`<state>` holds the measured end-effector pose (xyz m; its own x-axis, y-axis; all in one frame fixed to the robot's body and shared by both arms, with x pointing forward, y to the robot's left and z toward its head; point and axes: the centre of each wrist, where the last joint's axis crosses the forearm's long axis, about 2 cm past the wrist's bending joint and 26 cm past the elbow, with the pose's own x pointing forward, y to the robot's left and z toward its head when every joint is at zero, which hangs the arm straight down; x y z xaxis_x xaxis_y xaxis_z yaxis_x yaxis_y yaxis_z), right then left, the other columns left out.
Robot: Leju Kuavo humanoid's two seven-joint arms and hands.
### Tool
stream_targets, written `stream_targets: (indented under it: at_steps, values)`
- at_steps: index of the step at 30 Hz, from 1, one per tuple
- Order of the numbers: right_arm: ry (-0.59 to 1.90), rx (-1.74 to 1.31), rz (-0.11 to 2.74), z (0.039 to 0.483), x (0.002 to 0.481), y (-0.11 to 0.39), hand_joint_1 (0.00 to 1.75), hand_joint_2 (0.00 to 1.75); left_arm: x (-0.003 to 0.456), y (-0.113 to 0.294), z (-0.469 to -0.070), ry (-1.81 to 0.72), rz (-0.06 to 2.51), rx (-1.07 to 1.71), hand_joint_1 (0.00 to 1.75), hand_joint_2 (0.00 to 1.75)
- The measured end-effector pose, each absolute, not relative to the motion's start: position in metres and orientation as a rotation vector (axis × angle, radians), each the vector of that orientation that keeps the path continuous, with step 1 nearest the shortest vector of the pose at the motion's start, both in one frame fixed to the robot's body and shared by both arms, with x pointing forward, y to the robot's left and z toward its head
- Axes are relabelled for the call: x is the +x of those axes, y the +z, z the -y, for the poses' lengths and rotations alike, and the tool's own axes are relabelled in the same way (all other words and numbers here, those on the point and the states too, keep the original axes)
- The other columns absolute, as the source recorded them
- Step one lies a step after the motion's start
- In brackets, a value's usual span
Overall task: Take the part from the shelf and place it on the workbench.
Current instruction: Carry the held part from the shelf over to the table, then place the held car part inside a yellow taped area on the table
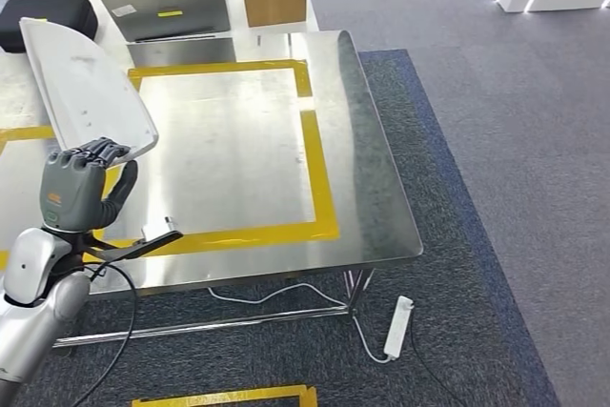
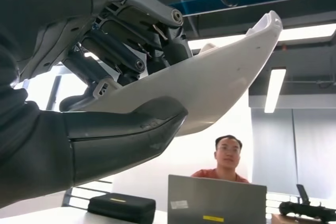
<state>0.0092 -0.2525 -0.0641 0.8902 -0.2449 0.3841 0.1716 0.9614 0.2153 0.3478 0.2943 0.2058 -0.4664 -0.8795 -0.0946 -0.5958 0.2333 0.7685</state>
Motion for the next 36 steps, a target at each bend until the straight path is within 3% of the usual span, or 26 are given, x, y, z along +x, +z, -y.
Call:
stream_targets:
  at_steps: [21, 36]
  values:
    - [-0.212, 0.189, 0.411, 0.252, 0.004, -0.065, 0.0, 0.0, 0.352, 0.202, -0.286, -1.213, 2.118, 1.347, 1.75, 1.75]
    - [-0.168, 0.199, 0.413, 0.256, 0.006, -0.073, 0.0, 0.0, 0.386, 0.196, -0.294, -1.401, 1.768, 1.439, 1.75, 1.75]
